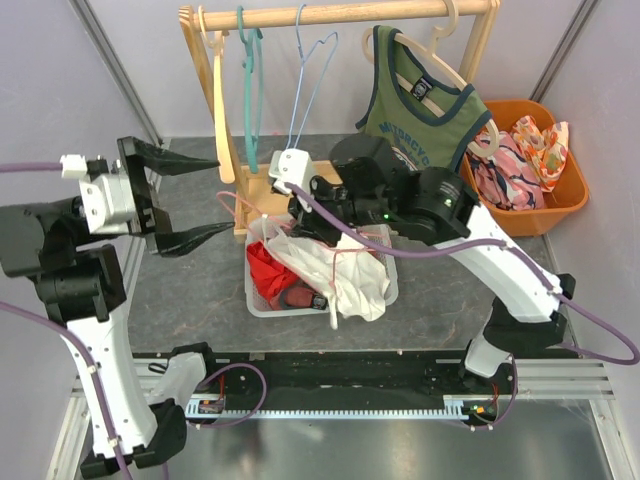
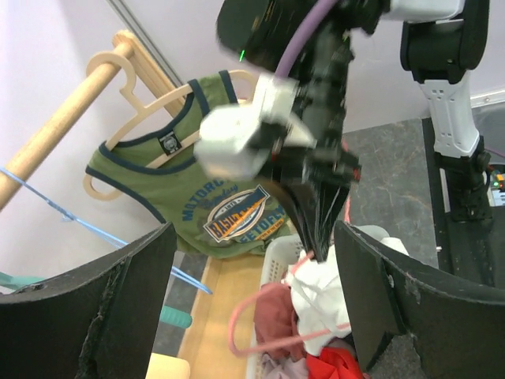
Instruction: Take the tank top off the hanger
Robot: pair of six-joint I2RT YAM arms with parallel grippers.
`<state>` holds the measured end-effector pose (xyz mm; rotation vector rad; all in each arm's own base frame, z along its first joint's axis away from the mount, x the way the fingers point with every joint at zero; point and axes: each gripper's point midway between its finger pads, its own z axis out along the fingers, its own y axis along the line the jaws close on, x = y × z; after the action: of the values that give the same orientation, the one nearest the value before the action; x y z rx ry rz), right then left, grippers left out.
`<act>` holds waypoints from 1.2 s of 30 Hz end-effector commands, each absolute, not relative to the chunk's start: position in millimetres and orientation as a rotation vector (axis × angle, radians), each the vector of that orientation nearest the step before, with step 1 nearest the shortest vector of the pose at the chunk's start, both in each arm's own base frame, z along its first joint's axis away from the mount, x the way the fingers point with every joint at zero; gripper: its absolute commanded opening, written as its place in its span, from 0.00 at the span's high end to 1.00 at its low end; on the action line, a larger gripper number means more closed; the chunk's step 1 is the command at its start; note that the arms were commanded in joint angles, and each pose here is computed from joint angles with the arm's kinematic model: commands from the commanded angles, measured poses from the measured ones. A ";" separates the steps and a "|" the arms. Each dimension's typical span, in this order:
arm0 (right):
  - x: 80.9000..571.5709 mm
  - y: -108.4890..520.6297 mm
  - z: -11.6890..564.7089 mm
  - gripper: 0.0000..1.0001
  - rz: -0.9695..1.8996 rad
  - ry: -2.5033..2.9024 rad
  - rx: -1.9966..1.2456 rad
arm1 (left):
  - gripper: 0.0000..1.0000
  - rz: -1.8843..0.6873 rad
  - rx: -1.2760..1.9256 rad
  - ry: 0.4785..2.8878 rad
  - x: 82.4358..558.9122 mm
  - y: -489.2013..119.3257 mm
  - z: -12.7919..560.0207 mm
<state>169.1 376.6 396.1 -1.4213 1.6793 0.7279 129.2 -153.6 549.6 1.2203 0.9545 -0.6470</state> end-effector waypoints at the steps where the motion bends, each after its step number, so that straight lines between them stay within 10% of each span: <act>1: 168.4 350.3 472.4 1.00 0.709 1.462 -1.276 | 0.12 -0.798 1.252 1.030 132.3 -155.6 535.5; 36: 189.9 372.4 428.0 1.00 0.462 1.328 -1.513 | 0.18 -1.107 1.265 1.184 146.0 -158.6 451.6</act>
<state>193.3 371.6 412.8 -1.5263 1.3968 0.4541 182.9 -156.2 453.2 1.0859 1.2170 -1.0218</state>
